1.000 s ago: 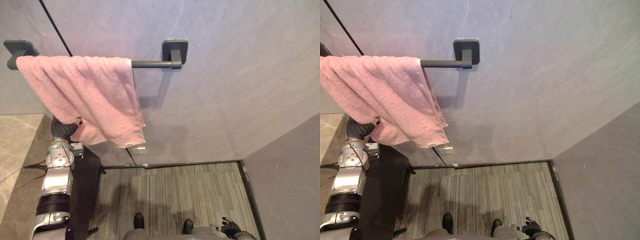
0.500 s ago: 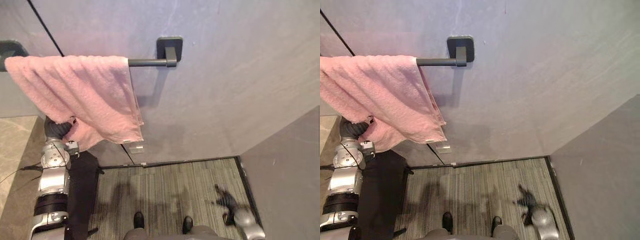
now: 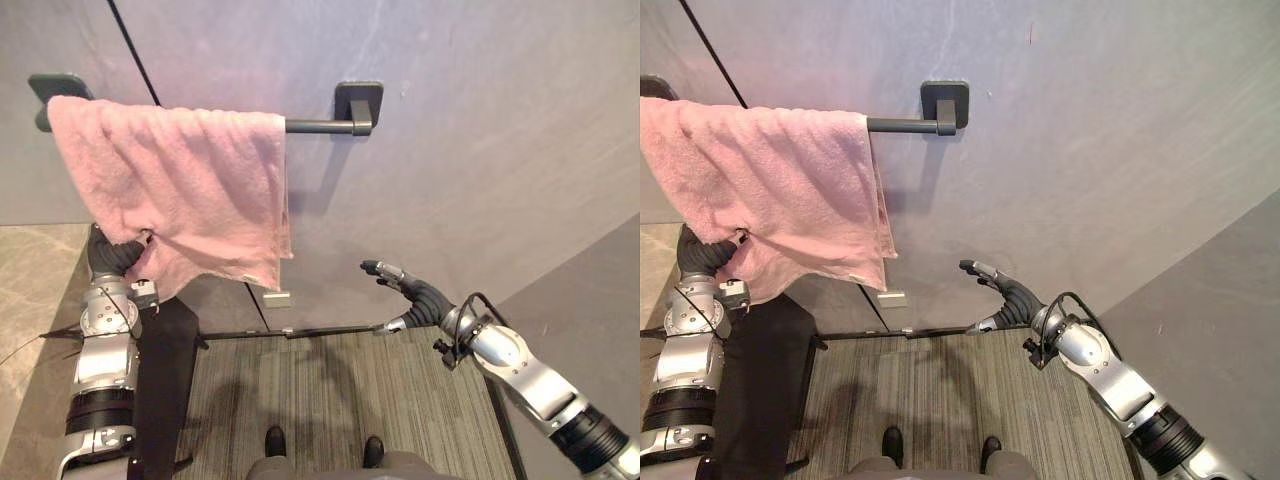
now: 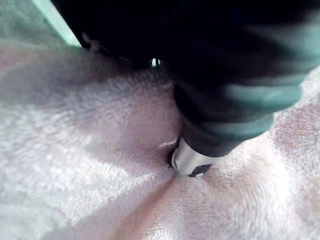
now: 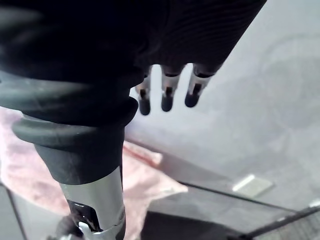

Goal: Organize washtable

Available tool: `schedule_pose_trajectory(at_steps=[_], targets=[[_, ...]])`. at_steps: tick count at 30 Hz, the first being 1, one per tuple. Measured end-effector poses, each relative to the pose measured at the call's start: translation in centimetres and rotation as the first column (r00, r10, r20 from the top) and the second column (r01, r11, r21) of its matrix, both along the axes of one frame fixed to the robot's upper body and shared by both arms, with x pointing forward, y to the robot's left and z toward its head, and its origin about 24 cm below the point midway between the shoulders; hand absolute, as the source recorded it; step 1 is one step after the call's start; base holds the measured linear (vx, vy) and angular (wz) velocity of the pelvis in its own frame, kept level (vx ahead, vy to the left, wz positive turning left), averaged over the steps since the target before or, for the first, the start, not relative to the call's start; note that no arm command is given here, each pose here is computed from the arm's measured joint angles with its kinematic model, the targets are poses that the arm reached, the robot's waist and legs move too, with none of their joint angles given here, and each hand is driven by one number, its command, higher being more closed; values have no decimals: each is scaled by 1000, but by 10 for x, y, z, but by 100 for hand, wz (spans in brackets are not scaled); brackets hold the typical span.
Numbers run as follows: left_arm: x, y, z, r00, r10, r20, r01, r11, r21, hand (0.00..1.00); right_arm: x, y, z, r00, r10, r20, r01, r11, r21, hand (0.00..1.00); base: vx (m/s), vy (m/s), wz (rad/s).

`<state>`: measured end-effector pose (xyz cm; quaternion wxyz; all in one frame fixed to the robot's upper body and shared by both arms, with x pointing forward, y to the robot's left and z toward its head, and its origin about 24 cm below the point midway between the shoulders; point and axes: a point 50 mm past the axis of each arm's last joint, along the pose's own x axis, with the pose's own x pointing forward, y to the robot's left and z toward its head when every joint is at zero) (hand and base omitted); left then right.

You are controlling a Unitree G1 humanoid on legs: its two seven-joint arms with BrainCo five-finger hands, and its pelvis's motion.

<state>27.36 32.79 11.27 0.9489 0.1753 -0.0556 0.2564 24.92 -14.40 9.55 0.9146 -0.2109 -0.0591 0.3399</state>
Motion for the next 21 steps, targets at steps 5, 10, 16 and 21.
schedule_pose_trajectory(at_steps=[5, 10, 16, 21], targets=[[1, -1, -1, 1000, -4, -10, 4, 1000, 4, 100, 16, 16, 20, 994, 64, 87, -61, 997, -42, 0, -80, -4, -3], [3, -2, -6, 999, -7, -36, 7, 1000, -3, 100, 45, 33, 34, 988, 54, 146, -47, 997, -53, 0, -65, -44, 3], [16, -16, -12, 998, -37, -43, 35, 998, -51, 100, 106, 53, 47, 978, -130, 160, 138, 990, -35, 0, -74, -38, 0], [20, -21, -12, 998, -48, -33, 46, 997, -67, 100, 134, 54, 53, 946, -314, 75, 309, 948, 76, 0, -64, -22, 9]])
